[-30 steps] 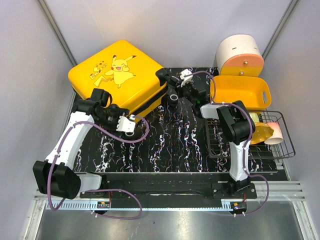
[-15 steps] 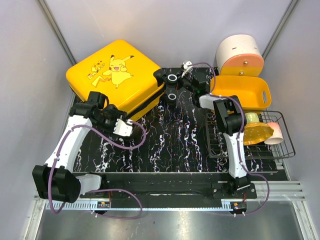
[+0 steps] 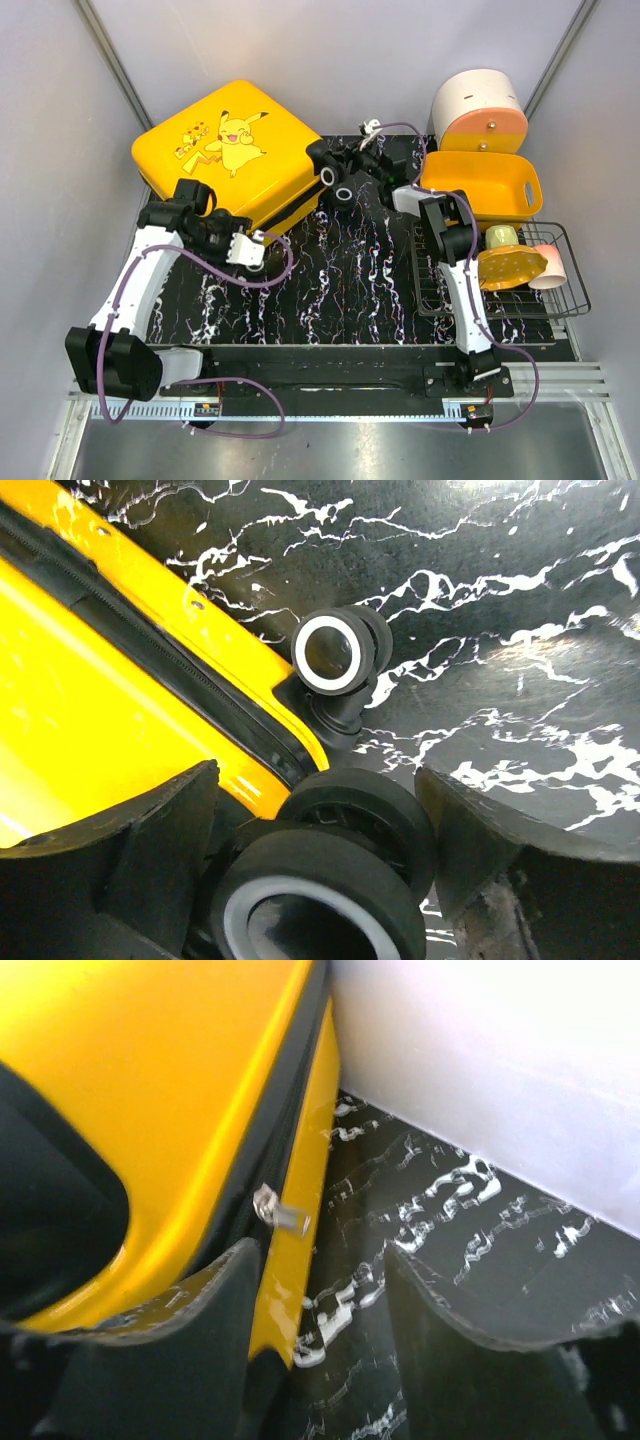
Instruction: Open, take out, and arrange the luggage
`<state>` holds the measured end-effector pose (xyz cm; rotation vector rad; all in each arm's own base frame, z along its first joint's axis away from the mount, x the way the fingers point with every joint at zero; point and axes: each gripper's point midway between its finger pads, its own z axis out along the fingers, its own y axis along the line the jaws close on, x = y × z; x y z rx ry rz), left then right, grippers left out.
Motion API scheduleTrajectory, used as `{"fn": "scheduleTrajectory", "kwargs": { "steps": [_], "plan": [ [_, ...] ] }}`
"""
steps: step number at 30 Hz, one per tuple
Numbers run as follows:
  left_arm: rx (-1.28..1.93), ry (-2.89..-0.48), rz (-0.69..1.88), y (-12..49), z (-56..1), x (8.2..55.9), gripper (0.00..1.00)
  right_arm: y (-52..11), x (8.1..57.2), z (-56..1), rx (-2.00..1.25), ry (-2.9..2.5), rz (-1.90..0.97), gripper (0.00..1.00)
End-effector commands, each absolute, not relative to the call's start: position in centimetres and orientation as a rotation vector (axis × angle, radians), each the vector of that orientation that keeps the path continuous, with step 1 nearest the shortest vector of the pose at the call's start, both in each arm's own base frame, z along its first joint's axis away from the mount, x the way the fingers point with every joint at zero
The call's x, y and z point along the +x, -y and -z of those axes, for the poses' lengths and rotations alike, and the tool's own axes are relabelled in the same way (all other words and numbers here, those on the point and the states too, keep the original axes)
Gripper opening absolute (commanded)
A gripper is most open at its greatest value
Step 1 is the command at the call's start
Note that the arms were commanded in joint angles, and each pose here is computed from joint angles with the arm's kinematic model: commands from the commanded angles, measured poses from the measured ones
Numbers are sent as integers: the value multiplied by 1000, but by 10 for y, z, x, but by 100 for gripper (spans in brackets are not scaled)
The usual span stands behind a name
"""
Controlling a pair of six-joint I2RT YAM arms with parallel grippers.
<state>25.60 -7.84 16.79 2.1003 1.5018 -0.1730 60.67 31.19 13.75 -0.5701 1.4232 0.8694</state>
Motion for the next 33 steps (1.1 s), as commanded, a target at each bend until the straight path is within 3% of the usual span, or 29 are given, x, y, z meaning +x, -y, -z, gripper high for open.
{"fn": "scheduleTrajectory", "kwargs": {
  "steps": [1,3,8,13,15,22,33],
  "plan": [
    [1822,-1729,116,65,-212,279,87,-271,604,-215,-506,-1329,-750,67],
    [1671,-1737,151,76,-245,284,99,-253,592,-236,-492,-1368,-732,73],
    [1277,-1787,207,90,-310,295,99,-209,574,-271,-472,-1500,-672,83],
    [862,-1848,164,76,-354,309,99,-204,553,-300,-547,-1610,-683,94],
    [645,-1919,211,64,-357,310,99,-217,534,-310,-604,-1686,-784,100],
    [114,-2058,467,29,-333,305,99,-261,506,-284,-822,-1882,-728,100],
    [-362,-2192,504,-25,-274,298,99,-292,481,-220,-1056,-2095,-584,100]
  ]
}}
